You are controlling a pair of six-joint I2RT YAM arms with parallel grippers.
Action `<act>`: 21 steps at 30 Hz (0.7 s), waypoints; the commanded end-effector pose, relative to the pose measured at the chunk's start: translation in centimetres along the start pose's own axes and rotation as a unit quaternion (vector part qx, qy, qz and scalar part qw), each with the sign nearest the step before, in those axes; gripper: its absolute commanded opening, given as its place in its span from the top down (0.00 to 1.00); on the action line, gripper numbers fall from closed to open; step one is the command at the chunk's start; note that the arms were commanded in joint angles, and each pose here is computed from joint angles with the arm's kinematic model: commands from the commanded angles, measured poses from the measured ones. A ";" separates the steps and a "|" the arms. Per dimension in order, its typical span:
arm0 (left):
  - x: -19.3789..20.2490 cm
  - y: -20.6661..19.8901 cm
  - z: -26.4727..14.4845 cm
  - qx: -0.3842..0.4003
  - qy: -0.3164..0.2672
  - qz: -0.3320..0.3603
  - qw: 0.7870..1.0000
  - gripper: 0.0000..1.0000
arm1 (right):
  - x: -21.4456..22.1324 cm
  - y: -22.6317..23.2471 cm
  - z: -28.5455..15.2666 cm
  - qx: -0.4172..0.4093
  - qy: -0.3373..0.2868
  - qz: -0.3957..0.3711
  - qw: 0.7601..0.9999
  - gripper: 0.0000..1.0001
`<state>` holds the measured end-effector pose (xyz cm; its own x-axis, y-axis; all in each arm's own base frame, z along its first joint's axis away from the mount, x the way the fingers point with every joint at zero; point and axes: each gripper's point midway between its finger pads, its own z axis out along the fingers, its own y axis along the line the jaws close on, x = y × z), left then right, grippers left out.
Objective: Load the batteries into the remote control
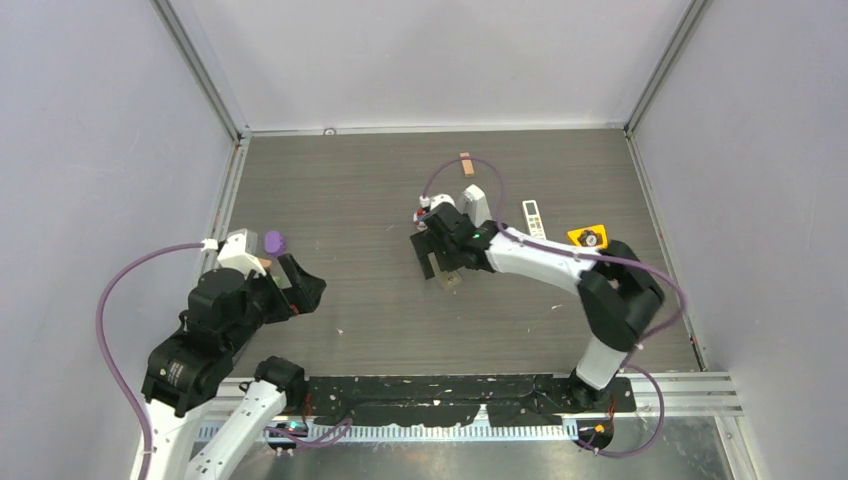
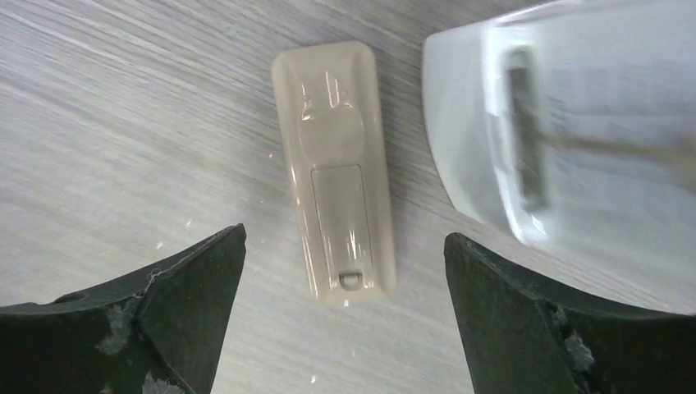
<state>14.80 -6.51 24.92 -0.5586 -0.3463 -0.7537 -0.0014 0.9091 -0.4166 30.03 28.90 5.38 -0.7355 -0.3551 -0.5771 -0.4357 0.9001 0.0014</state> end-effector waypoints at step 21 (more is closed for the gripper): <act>-3.3 -0.6 -5.6 0.043 -0.103 0.017 0.994 0.00 | 4.3 -23.6 -44.1 0.176 -0.498 0.306 0.792 0.05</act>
<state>12.96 -5.39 29.68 -0.4191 -0.3656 -0.8311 0.0779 0.8975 -0.4341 16.27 -0.10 37.49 0.0095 0.4039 -0.9147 0.0175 0.9146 0.4040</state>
